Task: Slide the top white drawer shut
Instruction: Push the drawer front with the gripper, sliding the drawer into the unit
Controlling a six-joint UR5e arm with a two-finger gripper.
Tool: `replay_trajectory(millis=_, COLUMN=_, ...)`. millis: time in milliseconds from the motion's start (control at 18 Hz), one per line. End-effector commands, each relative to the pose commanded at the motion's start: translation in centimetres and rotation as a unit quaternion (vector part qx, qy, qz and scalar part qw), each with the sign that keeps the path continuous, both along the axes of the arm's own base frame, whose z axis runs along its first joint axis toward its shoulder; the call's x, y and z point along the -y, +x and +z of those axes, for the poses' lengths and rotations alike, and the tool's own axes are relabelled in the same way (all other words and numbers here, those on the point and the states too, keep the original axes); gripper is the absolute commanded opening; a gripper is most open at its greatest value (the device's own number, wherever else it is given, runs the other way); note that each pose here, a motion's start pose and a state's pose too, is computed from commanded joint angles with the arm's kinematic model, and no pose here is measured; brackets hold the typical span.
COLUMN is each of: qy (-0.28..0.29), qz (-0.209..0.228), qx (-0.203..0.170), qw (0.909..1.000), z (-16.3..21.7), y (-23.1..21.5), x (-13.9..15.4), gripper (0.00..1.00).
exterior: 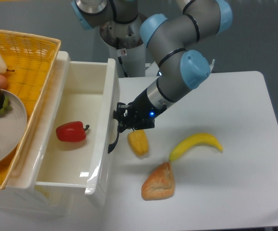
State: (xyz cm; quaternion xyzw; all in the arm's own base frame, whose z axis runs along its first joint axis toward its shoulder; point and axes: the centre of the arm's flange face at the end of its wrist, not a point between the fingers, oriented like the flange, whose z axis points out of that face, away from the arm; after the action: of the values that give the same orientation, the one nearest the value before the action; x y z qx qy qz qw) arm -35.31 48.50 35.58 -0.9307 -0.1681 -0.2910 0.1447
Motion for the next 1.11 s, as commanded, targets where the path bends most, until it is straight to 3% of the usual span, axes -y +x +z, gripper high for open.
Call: replay_trajectory(millis=1111, qy=-0.012, qz=-0.009, qx=0.007, qw=0.9999, z=0.0, y=3.0, x=-2.1, gripper=0.11)
